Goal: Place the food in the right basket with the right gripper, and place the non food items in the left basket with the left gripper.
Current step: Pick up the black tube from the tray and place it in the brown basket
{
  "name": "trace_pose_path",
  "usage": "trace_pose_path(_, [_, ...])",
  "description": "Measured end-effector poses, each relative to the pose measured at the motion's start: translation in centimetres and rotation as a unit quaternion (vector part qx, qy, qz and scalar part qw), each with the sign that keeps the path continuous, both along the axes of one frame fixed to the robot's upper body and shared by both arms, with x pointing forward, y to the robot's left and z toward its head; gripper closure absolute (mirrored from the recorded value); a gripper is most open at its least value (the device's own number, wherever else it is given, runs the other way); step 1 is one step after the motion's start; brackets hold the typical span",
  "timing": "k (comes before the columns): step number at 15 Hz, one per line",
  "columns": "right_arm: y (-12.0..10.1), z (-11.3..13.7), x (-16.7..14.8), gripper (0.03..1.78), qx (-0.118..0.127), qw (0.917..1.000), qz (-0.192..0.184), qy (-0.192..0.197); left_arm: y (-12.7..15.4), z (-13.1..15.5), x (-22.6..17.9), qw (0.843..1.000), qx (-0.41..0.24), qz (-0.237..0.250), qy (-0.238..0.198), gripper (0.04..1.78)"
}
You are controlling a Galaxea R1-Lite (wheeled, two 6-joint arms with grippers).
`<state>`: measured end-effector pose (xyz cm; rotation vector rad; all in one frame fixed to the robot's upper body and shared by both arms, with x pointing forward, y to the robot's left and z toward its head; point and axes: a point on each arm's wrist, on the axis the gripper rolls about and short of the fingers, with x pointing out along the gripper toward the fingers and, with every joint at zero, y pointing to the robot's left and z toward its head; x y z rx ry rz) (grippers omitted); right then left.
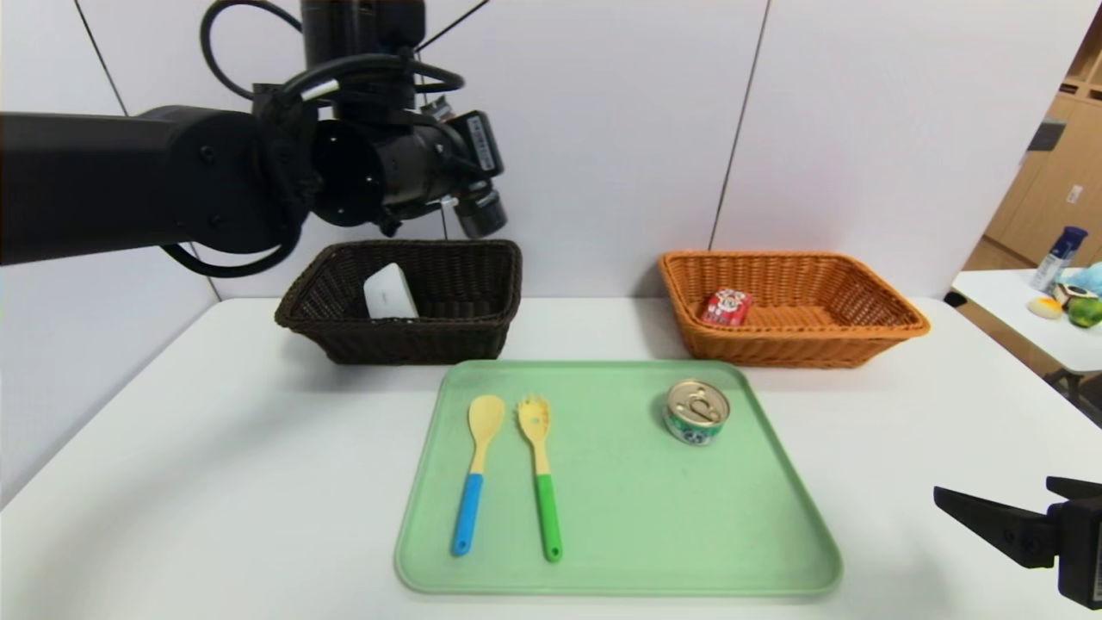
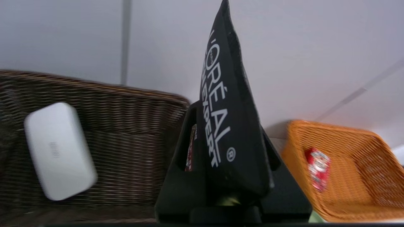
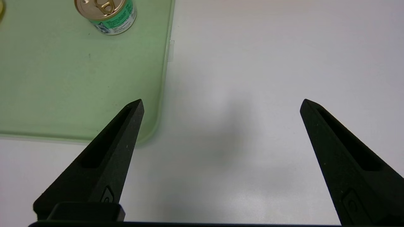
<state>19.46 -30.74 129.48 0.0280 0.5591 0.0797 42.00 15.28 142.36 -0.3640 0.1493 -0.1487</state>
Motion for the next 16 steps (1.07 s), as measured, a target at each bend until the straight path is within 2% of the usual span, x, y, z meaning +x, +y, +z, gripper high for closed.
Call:
trace_pose_path(2, [0.0,0.0,0.0,0.1,-0.001,1.0,0.001,0.001,2.3,-0.9,1.1,0.999,0.004,0.01,0.032,1.49])
trace_pose_path(6, [0.0,-0.1,0.1,0.1,0.0,1.0,0.004,0.003,3.8,-3.8,3.6,0.997,0.006,0.039,0.073,1.49])
trace_pose_path(8, [0.0,-0.1,0.0,0.1,0.0,1.0,0.003,0.003,3.7,-5.7,4.8,0.994,0.009,0.045,0.094,1.49])
trace_pose_path(12, [0.0,-0.1,-0.1,0.1,0.001,1.0,0.004,0.001,3.4,-8.9,7.5,0.994,0.006,0.054,0.092,1.49])
trace_pose_path(16, [0.0,0.0,-0.1,0.1,0.001,1.0,0.004,0.0,3.1,-11.2,8.6,0.992,0.014,0.057,0.114,1.49])
